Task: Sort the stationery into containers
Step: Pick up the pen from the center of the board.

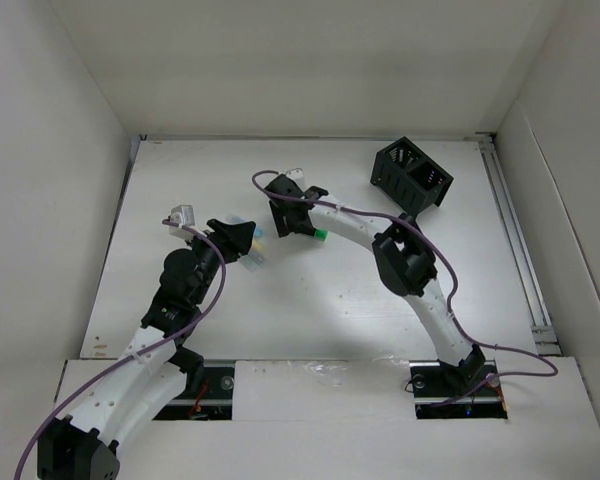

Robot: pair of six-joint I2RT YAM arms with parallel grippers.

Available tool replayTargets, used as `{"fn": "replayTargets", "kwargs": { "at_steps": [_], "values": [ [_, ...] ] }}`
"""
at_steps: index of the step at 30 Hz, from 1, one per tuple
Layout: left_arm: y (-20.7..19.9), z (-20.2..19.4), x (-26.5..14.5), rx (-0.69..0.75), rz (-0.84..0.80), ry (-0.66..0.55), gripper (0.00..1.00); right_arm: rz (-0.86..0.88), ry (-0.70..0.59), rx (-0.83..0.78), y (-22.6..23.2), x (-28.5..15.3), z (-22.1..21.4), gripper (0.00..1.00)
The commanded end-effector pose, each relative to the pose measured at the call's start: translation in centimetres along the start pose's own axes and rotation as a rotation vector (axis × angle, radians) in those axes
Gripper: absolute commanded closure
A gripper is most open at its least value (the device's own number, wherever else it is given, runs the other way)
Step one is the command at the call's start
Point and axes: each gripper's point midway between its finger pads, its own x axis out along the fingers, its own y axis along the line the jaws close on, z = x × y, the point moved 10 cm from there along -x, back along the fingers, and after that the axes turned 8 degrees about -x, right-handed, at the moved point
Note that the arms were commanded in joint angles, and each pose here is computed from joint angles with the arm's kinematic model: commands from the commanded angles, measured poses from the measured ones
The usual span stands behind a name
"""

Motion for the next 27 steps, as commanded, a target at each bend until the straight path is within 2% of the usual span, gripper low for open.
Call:
{"fn": "replayTargets", "kwargs": {
  "at_steps": [1, 8, 12, 14, 17, 20, 21, 27],
  "values": [
    [-1.0, 0.6, 0.1, -0.004, -0.055, -0.030, 0.46, -0.041, -0.048, -0.015, -0.6, -0.3, 1.8, 0.06],
    [-1.0, 0.7, 0.0, -0.004, -0.048, -0.038, 0.46, -0.026, -0.026, -0.039, -1.0, 0.8, 1.8, 0.09],
    [-1.0, 0.7, 0.0, -0.004, -0.048, -0.038, 0.46, 0.005, -0.001, -0.025, -1.6, 1.6, 1.7, 0.14],
    [-1.0, 0.7, 0.0, -0.004, -0.048, -0.038, 0.46, 0.006, 0.014, -0.023, -1.9, 2.0, 1.4, 0.23],
    [-0.9, 0.8, 0.0, -0.004, -0.043, -0.045, 0.46, 0.028, 0.028, 0.009, -2.6, 2.0, 1.1, 0.28],
    [-0.9, 0.8, 0.0, -0.004, -0.043, -0.045, 0.46, 0.084, 0.022, 0.038, -2.8, 1.9, 1.3, 0.42],
    [-0.9, 0.8, 0.0, -0.004, -0.043, -0.045, 0.46, 0.085, 0.038, 0.054, -3.1, 2.2, 1.0, 0.50],
    [-0.9, 0.8, 0.0, -0.004, -0.043, -0.045, 0.46, 0.151, 0.040, 0.164, -4.2, 2.8, 1.7, 0.69]
  ]
}}
